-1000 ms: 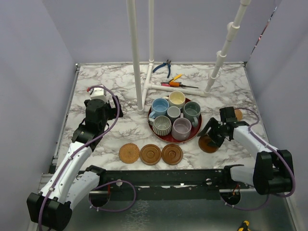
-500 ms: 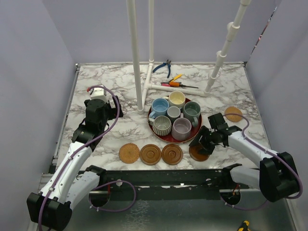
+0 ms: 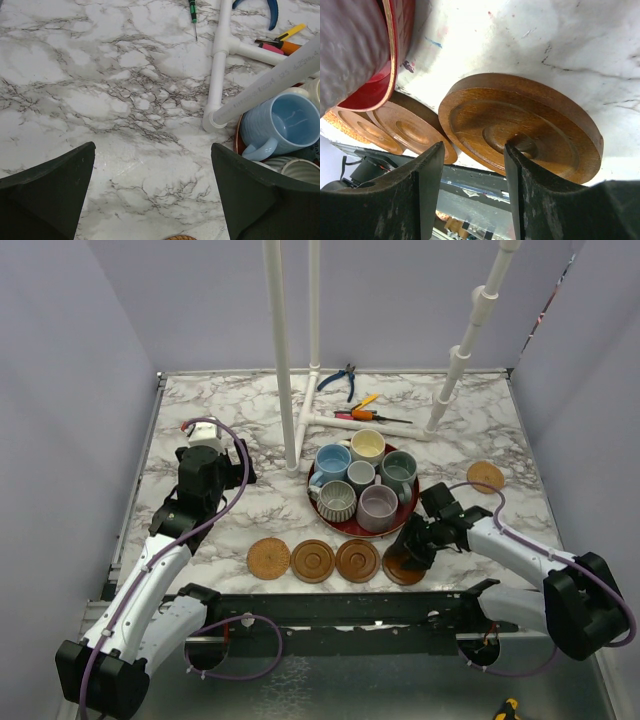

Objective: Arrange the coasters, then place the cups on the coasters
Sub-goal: Move the coaster to the corner of the board.

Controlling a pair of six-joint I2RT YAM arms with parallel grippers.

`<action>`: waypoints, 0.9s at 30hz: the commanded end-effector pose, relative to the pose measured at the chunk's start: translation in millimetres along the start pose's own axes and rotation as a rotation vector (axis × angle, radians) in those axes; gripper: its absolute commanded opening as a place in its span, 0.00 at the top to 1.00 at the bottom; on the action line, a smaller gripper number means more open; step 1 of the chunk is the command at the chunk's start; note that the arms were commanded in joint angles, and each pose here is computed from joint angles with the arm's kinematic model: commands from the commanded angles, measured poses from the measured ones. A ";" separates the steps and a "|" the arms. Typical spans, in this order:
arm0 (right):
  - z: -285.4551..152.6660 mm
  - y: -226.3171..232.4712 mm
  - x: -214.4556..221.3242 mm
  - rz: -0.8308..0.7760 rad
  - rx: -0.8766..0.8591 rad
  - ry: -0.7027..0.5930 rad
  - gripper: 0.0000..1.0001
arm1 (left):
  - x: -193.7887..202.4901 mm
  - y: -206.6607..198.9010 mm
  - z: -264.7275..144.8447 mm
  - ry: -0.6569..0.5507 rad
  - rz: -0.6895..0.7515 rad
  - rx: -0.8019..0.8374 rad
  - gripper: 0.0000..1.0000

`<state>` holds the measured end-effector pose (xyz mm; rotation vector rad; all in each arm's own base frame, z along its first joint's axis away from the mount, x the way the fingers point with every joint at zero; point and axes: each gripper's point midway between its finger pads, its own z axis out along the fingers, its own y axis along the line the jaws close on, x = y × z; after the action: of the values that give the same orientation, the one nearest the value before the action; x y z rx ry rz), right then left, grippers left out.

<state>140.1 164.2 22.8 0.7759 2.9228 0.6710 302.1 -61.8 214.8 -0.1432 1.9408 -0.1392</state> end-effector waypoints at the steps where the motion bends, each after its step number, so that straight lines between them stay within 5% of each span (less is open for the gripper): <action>1: 9.8 -36.7 20.0 0.032 0.130 0.047 0.44 | 3.8 0.2 0.4 0.007 0.010 -0.001 0.01; 27: 18.4 -20.8 17.4 -0.006 0.088 0.035 0.45 | 3.6 1.1 0.7 0.006 0.010 -0.006 0.01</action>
<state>137.0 178.8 22.7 0.7544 2.9327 0.7190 302.0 -62.3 214.8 -0.1417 1.9410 -0.1402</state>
